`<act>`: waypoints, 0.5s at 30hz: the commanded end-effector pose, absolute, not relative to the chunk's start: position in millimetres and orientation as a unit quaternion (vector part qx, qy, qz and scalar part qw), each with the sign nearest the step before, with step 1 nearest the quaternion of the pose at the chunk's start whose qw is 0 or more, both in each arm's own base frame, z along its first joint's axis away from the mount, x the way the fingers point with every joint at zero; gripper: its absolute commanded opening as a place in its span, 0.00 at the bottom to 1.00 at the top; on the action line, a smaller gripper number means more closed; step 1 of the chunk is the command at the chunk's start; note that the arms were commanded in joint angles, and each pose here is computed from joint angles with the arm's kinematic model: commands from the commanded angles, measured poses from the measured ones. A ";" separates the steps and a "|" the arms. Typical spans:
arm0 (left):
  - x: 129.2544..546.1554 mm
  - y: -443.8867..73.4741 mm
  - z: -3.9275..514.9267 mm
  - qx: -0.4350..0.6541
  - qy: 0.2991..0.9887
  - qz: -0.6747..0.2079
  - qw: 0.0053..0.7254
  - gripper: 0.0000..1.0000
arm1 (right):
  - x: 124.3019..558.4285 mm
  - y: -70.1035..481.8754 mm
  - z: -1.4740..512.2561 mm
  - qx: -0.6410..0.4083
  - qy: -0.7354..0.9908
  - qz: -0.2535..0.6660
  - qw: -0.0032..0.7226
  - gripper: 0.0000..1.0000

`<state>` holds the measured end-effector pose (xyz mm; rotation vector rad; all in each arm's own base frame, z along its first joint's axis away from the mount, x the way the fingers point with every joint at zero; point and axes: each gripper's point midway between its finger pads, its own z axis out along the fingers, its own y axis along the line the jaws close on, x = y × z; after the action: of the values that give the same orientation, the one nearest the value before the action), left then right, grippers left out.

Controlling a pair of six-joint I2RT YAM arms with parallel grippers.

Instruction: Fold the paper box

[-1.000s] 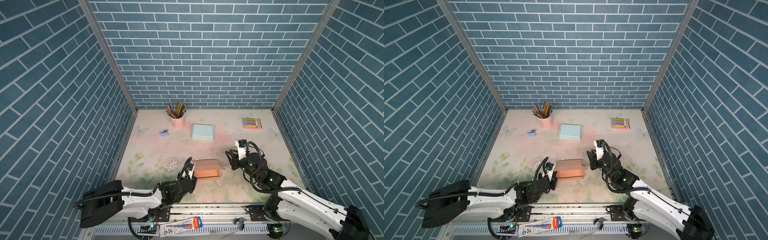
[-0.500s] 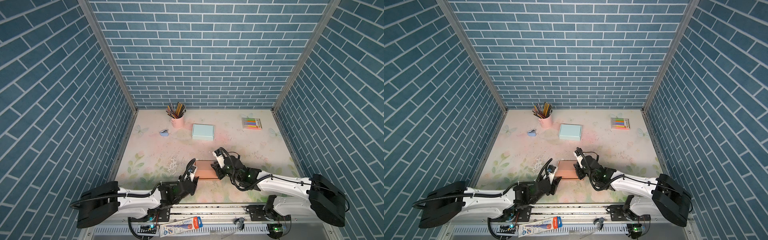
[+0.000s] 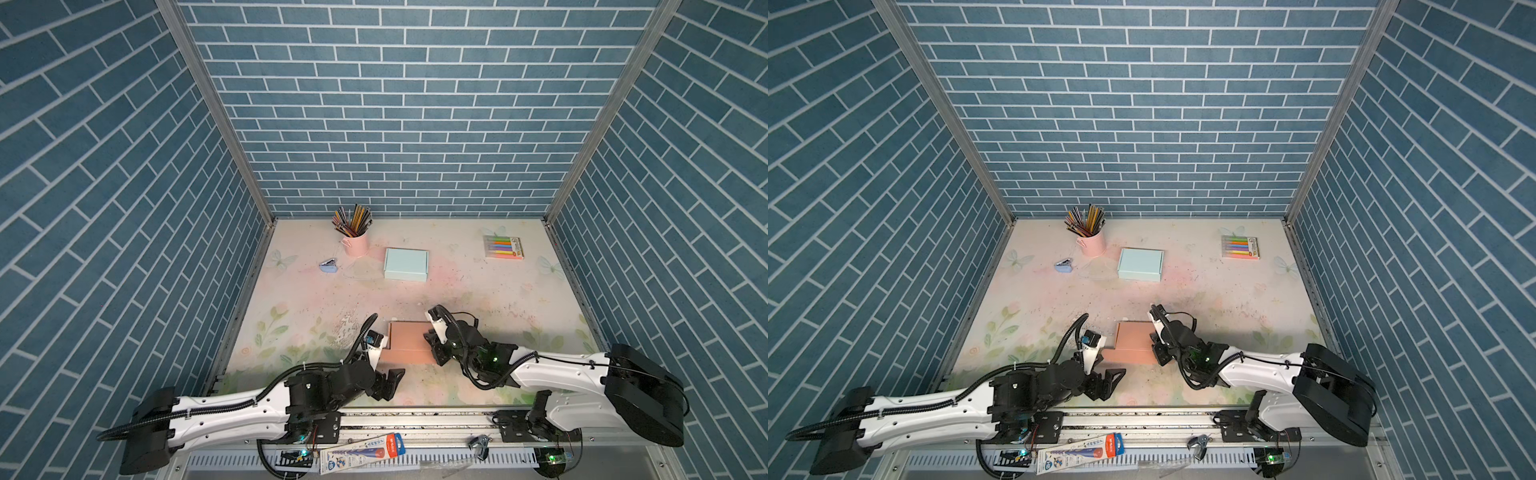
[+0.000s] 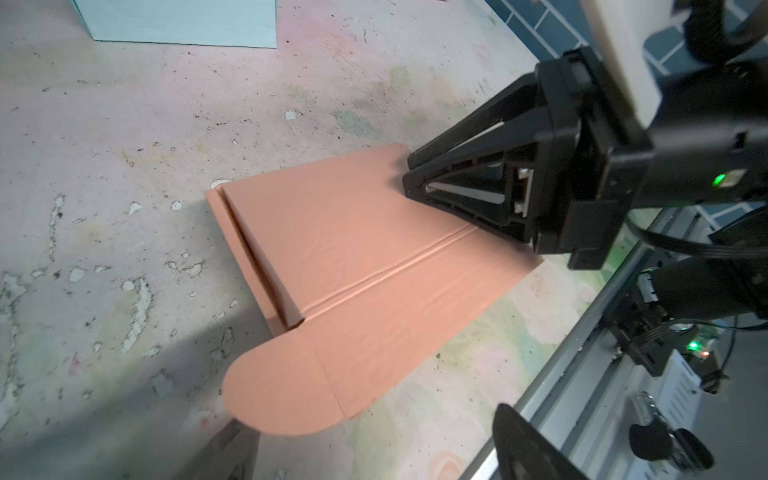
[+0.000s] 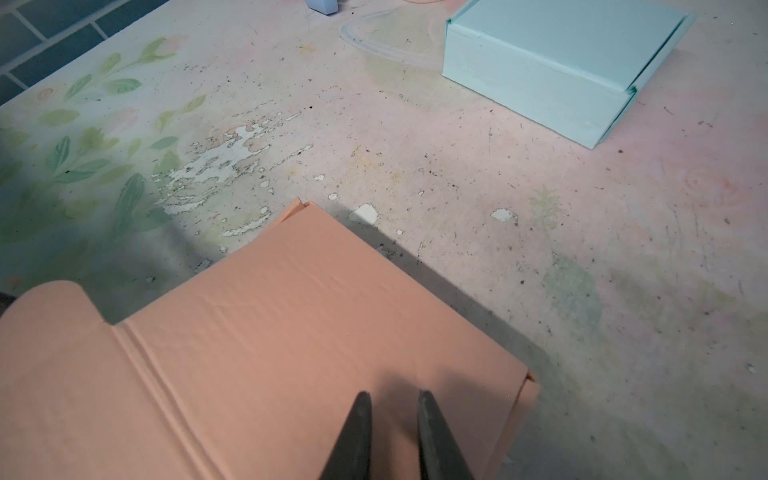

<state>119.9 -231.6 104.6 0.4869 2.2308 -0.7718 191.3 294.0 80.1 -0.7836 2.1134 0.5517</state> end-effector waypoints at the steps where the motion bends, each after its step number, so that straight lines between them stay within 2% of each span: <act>1: 115.7 -217.2 106.2 0.160 0.883 -0.288 0.334 0.88 | 192.1 294.3 82.2 -0.323 0.825 0.206 0.415 0.22; 9: 147.1 -223.4 126.4 0.119 0.891 -0.276 0.340 0.88 | 187.2 294.8 78.5 -0.343 0.820 0.188 0.418 0.21; 15: 182.0 -217.4 110.9 0.097 0.899 -0.273 0.329 0.84 | 185.3 294.7 77.8 -0.350 0.818 0.181 0.418 0.20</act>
<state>174.6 -213.5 111.7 0.2251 2.3563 -0.6734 186.3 297.4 82.1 -0.8445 2.0633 0.5007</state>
